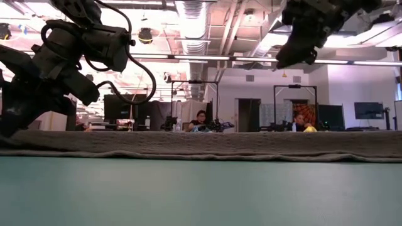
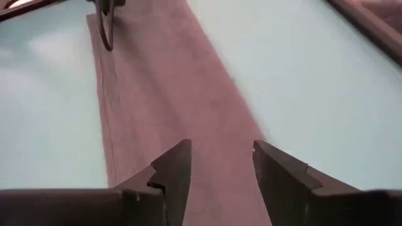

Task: Roll towel into tight, uniform cylinder
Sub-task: Fold the gray towel

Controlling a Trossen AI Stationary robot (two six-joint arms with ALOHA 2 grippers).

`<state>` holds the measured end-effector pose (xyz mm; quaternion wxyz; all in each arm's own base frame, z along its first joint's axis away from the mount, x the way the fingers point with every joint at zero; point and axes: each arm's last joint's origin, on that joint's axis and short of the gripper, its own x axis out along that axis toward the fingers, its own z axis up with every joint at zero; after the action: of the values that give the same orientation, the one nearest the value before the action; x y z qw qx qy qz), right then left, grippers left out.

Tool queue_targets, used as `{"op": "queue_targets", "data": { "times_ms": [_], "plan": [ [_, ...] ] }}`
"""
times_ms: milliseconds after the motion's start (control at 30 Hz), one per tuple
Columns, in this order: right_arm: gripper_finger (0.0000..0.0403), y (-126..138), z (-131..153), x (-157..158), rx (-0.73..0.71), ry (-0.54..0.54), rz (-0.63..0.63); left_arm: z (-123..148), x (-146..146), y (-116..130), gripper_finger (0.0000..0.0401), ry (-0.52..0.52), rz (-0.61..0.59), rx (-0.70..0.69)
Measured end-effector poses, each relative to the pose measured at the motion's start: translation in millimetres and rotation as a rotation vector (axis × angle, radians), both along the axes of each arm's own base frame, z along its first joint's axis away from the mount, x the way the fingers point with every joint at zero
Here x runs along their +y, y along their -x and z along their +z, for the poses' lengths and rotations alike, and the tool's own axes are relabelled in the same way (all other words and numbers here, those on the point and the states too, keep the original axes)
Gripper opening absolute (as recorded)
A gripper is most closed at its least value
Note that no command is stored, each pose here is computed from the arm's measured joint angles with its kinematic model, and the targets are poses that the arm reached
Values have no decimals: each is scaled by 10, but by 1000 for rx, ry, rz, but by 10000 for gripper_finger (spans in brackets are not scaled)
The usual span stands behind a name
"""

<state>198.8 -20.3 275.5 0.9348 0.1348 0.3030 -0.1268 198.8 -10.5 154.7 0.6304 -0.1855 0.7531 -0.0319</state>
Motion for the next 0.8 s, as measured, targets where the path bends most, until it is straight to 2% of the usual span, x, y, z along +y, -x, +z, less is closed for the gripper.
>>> {"op": "queue_targets", "data": {
  "times_ms": [167,267,367,633,800],
  "plan": [
    [178,-85,-100,132,2,-94,12,7,-25,4,0,-1,-41,-12],
    [171,-231,-141,292,-8,-128,103,23,-58,16,0,0,-87,-27],
    [164,-380,-160,442,41,-134,158,50,-72,26,0,-14,-112,-46],
    [152,-557,-435,681,425,-104,214,172,-69,69,0,-52,-128,-124],
    [145,-627,-674,761,590,-101,234,243,-65,95,0,-60,-150,-175]
  ]
}}
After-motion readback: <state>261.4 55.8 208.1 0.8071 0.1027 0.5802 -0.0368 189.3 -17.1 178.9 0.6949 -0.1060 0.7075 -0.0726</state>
